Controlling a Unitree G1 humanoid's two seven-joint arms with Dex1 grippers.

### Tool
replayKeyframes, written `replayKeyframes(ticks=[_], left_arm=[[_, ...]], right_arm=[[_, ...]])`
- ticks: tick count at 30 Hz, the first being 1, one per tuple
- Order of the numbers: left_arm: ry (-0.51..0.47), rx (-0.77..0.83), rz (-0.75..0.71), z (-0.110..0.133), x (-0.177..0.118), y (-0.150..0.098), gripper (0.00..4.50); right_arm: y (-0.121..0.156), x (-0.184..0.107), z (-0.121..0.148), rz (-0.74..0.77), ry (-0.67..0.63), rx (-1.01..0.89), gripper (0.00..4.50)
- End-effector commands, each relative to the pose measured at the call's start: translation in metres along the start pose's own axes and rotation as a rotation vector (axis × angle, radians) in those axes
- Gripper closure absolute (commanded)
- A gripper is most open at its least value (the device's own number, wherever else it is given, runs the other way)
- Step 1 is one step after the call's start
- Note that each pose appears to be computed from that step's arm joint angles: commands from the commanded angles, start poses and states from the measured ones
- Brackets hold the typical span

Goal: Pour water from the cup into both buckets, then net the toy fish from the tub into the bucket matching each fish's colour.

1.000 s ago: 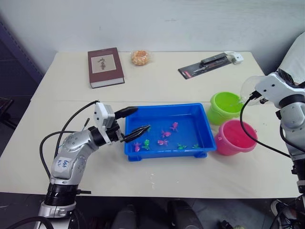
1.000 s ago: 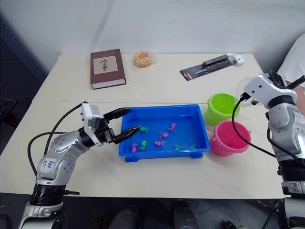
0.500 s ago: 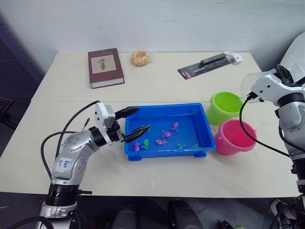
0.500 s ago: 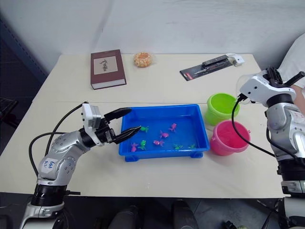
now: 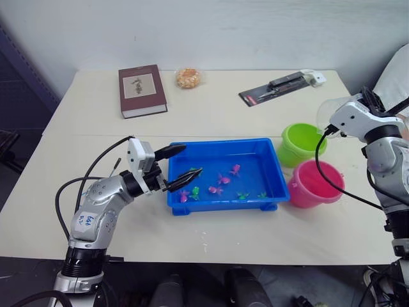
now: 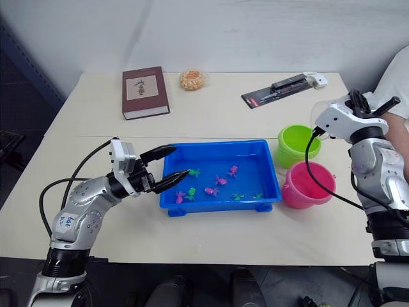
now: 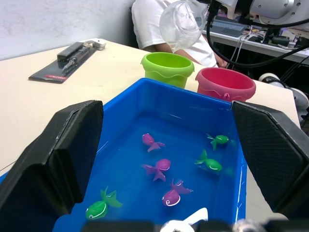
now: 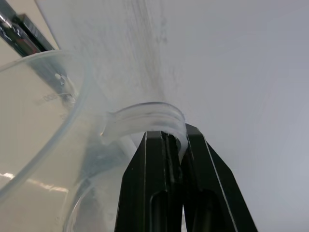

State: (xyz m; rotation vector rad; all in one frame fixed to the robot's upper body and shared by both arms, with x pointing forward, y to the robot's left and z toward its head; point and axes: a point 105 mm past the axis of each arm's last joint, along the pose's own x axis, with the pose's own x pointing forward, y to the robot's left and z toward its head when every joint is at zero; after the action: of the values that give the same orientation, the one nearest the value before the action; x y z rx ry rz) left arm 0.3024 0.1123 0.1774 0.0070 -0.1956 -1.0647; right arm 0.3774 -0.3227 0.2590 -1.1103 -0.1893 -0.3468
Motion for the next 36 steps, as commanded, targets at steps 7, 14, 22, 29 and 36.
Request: replayKeyframes(ticks=[7, 14, 22, 29, 36], left_arm=[[-0.041, -0.015, -0.199, 0.029, -0.012, -0.030, 0.00], [-0.017, 0.076, -0.436, 0.049, -0.024, -0.073, 0.00], [-0.057, 0.059, -0.441, 0.055, -0.015, -0.084, 0.00], [0.012, -0.006, -0.465, 0.049, -0.022, -0.086, 0.00], [0.070, -0.032, -0.424, 0.045, -0.034, -0.073, 0.00]], right_arm=[[-0.051, -0.029, -0.058, -0.108, 0.200, 1.019, 4.44], [-0.038, -0.088, -0.127, -0.251, 0.328, 1.291, 4.44], [0.027, -0.131, -0.159, -0.251, 0.468, 1.395, 4.44], [0.059, -0.145, -0.164, -0.212, 0.543, 1.364, 4.44], [0.051, -0.171, -0.164, -0.168, 0.572, 1.305, 1.68]])
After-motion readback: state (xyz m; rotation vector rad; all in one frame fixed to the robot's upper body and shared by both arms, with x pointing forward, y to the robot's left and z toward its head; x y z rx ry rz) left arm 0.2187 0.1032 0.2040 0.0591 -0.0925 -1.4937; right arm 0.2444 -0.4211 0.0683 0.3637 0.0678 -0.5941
